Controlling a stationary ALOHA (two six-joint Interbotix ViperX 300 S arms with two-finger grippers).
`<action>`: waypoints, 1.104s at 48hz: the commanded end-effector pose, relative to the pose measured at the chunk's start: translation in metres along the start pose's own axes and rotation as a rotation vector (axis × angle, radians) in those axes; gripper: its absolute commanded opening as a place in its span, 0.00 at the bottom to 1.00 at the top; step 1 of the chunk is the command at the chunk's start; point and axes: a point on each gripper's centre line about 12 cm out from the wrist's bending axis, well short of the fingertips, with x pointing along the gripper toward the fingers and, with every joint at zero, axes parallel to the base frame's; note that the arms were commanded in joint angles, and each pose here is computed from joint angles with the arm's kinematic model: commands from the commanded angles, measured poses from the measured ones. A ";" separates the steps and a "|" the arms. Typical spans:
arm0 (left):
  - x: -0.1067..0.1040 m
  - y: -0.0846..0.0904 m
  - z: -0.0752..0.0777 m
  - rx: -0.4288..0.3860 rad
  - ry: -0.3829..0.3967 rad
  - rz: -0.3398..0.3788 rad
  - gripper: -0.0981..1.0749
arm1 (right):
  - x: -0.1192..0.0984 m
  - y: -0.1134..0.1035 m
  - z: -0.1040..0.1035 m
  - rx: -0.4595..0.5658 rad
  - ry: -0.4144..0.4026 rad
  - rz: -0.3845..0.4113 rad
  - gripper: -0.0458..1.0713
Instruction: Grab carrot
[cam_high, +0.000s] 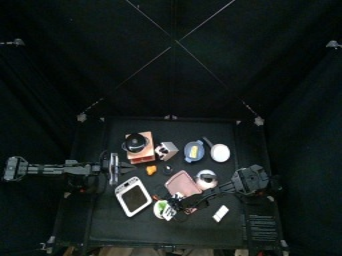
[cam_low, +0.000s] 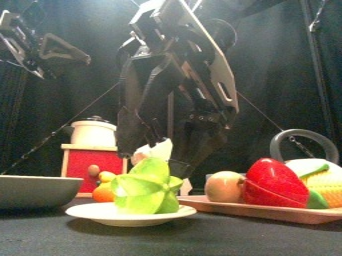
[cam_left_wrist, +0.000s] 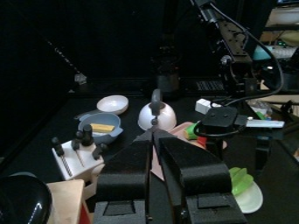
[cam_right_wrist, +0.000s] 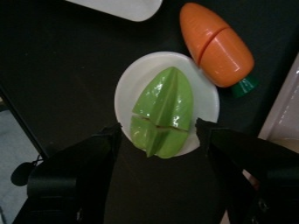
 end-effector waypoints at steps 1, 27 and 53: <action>0.001 0.001 0.003 0.009 -0.012 0.003 0.53 | -0.028 0.001 0.024 -0.004 -0.073 0.036 0.92; 0.002 -0.002 -0.002 -0.103 0.021 0.003 0.54 | -0.075 -0.074 0.068 -0.119 -0.326 0.092 0.92; 0.058 -0.034 -0.005 -0.209 0.218 -0.086 0.54 | -0.130 -0.123 0.085 -0.311 -0.550 0.185 0.92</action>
